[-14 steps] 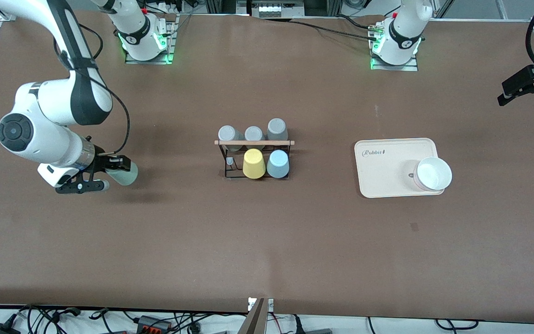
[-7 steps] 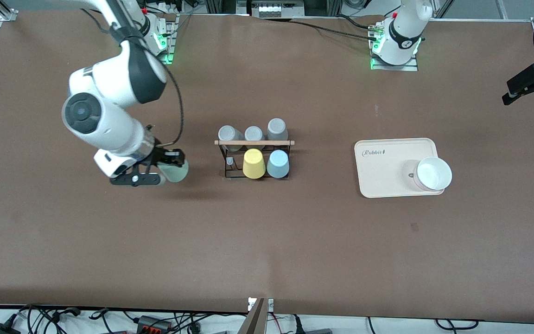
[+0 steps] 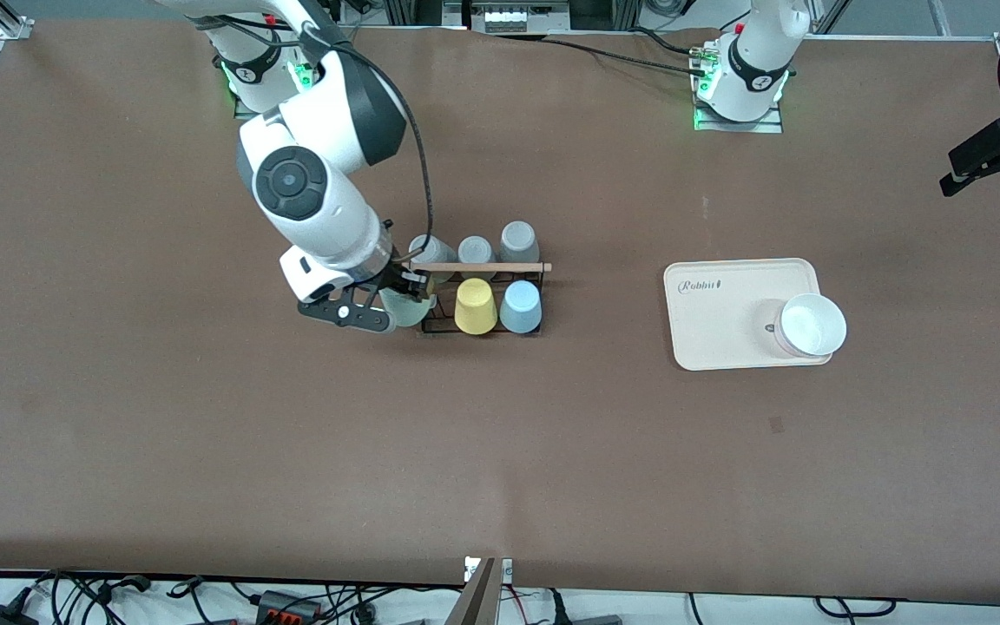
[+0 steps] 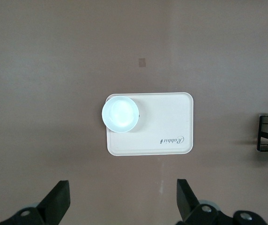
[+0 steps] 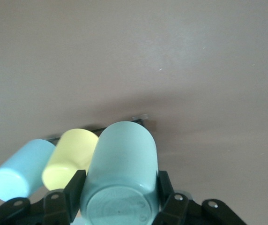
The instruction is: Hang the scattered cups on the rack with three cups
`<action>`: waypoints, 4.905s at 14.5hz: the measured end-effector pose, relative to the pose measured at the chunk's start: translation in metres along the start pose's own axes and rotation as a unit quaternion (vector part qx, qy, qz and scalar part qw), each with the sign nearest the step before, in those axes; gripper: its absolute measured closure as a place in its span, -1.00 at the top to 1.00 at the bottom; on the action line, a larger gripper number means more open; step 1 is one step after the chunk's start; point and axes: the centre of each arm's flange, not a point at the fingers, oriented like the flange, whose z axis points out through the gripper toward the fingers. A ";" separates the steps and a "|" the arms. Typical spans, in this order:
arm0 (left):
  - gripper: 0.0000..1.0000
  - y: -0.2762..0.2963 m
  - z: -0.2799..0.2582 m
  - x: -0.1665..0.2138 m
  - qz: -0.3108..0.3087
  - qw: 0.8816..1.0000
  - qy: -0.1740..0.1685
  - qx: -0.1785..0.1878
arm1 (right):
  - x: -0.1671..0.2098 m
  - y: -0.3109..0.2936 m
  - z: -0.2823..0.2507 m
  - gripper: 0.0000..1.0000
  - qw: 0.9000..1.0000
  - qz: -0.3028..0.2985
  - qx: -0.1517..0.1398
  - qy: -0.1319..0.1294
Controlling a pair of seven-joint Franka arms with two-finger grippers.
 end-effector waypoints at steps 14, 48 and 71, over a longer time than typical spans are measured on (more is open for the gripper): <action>1.00 0.000 0.001 0.001 0.000 1.000 -0.002 0.000 | -0.008 -0.020 0.077 0.34 0.999 0.001 -0.037 -0.033; 1.00 -0.001 0.003 0.001 -0.001 1.000 -0.005 0.000 | 0.160 0.345 -0.229 1.00 0.992 -0.110 -0.016 0.050; 1.00 -0.001 0.003 0.001 -0.001 1.000 -0.005 0.000 | 0.072 0.373 -0.204 1.00 0.988 -0.143 -0.047 0.041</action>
